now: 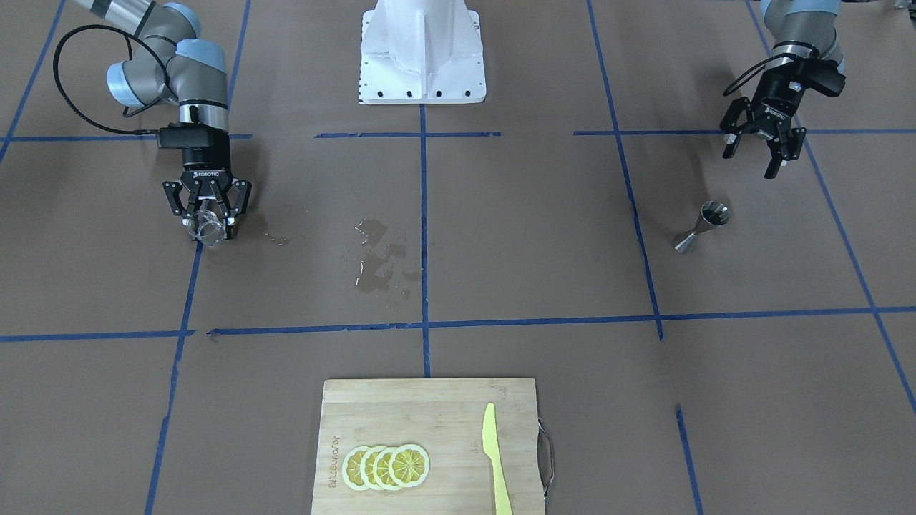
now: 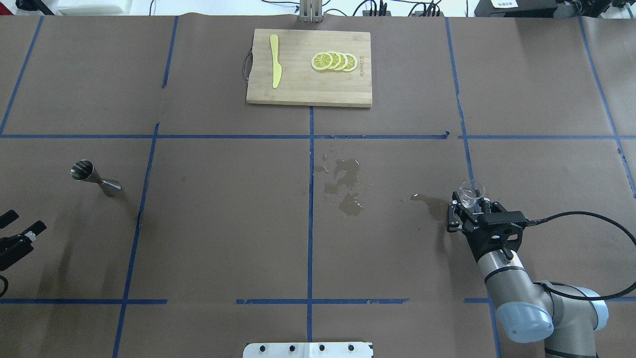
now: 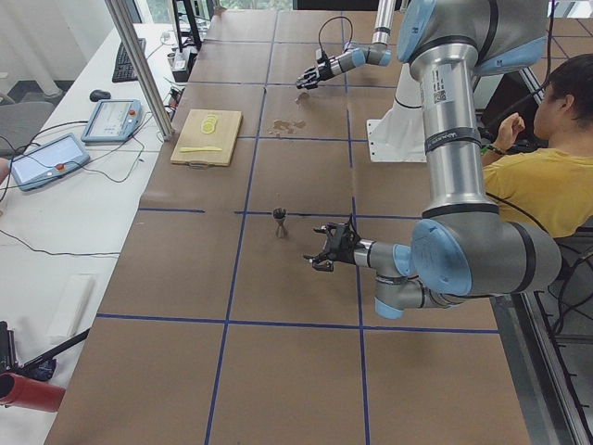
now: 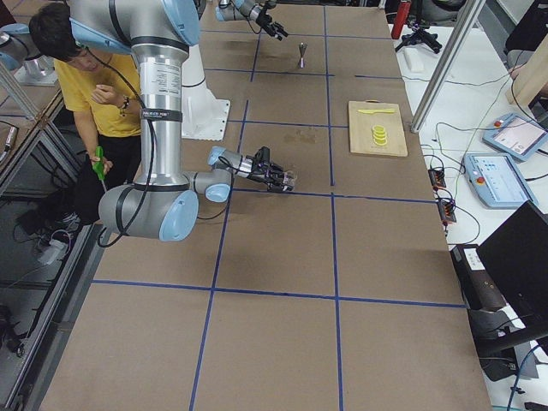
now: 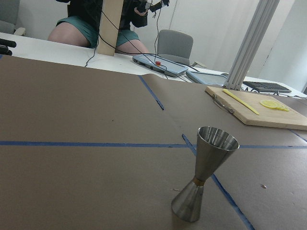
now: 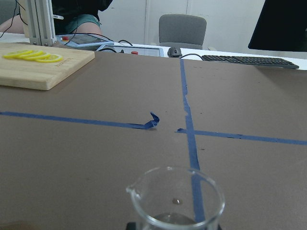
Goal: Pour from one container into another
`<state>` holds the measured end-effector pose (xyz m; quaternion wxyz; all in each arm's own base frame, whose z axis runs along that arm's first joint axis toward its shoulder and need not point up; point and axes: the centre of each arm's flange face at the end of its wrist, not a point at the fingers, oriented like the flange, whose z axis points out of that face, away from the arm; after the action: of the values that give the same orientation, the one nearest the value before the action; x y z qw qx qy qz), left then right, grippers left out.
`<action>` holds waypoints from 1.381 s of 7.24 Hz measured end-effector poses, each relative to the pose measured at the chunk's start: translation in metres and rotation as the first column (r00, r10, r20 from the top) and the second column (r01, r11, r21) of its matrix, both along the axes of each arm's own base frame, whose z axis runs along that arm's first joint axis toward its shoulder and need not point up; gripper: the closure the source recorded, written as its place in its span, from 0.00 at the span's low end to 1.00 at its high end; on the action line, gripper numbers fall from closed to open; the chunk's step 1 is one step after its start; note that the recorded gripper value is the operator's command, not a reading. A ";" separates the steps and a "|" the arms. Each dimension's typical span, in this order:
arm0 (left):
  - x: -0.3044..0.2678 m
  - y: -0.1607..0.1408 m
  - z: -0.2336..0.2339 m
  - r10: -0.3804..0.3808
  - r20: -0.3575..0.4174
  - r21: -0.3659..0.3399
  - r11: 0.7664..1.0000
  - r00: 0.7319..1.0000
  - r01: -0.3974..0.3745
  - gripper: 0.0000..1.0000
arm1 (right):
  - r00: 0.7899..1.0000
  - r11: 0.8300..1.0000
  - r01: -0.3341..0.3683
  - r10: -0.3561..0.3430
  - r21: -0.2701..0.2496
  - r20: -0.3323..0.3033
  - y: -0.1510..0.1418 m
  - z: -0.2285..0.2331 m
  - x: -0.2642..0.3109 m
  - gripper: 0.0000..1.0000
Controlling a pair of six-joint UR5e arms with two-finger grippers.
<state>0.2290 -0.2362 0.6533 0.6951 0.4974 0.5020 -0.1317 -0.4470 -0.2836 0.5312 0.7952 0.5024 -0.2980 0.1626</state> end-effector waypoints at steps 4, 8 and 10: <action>0.001 0.000 -0.002 -0.001 -0.004 0.000 1.000 1.000 0.001 0.01 | 0.998 1.000 -0.001 0.001 0.011 0.055 0.002 0.005 0.002 0.00; 0.002 0.000 -0.002 -0.002 -0.007 0.001 1.000 1.000 0.002 0.01 | 0.997 0.998 0.025 -0.029 0.052 0.072 0.041 -0.010 0.029 0.00; -0.001 -0.001 -0.001 0.004 -0.003 0.000 1.000 1.000 -0.004 0.01 | 0.996 0.996 0.054 -0.058 0.066 0.061 0.062 -0.008 0.056 0.00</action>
<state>0.2281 -0.2374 0.6521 0.6944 0.4965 0.5041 -0.1311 -0.3914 -0.2219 0.5236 0.7732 0.5136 -0.3419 0.1462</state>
